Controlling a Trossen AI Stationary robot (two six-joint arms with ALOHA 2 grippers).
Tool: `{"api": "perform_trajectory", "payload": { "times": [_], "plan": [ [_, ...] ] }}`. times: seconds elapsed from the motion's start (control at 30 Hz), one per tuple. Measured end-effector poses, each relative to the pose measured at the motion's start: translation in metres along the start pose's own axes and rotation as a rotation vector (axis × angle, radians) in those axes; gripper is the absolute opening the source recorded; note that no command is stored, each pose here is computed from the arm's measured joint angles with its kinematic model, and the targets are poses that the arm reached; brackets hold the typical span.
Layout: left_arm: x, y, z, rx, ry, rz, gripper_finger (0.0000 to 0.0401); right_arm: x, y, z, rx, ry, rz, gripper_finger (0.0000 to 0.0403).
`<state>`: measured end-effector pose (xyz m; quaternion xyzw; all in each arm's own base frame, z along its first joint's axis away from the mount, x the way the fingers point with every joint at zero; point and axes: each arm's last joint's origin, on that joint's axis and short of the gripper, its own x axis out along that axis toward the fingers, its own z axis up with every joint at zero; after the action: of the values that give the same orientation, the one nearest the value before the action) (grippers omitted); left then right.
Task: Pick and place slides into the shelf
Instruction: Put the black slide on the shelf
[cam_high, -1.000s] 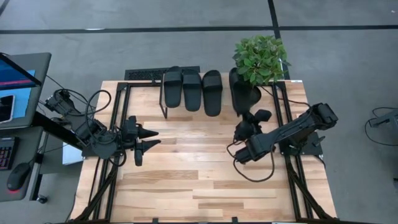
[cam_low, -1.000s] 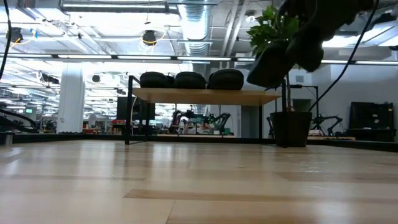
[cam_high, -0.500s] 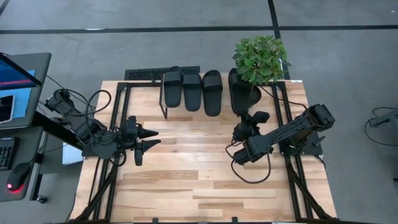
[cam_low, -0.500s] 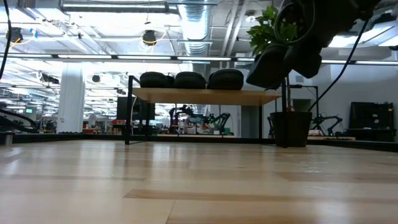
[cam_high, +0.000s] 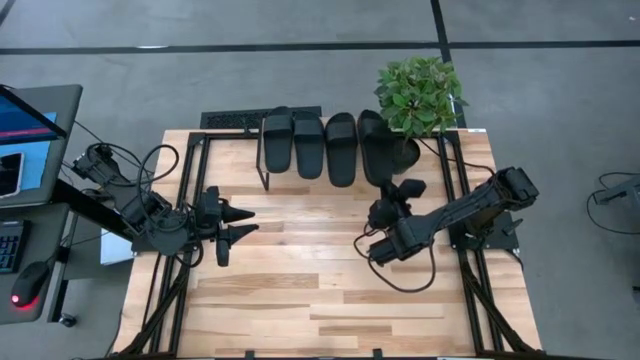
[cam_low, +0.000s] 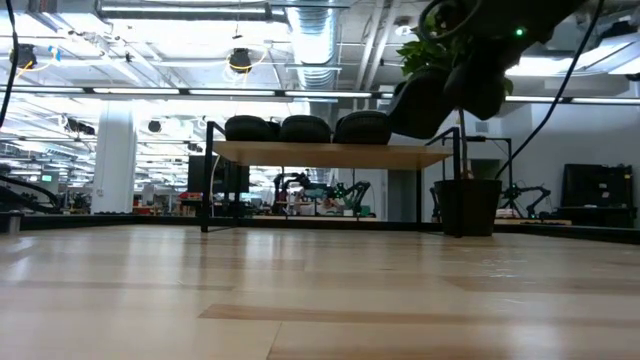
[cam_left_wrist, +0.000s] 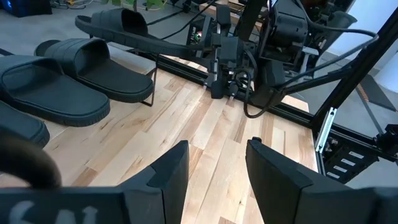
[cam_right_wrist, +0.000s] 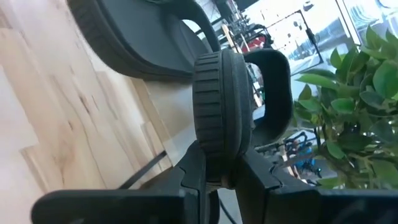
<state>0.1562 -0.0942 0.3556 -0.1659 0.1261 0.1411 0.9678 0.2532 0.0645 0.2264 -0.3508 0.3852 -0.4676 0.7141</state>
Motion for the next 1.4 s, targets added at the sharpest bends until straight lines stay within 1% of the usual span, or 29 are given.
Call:
{"api": "perform_trajectory", "payload": {
  "times": [0.43,0.67,1.27,1.4],
  "plan": [
    [0.000,0.000,0.000,0.000,0.000,0.000,0.0149,0.009,0.001,0.005,0.032,0.021,-0.002,0.0046],
    [0.000,0.000,0.000,0.000,0.000,-0.001,0.0149,0.015,0.006,0.011,0.017,0.035,0.028,0.0046],
    [0.000,0.000,0.000,0.000,0.005,-0.007,0.0149,0.023,0.008,0.010,0.024,0.137,0.120,0.0044],
    [0.000,0.000,0.000,-0.001,0.005,-0.007,0.0149,0.026,0.012,0.010,0.009,0.147,0.152,0.0044]
  ]
}}
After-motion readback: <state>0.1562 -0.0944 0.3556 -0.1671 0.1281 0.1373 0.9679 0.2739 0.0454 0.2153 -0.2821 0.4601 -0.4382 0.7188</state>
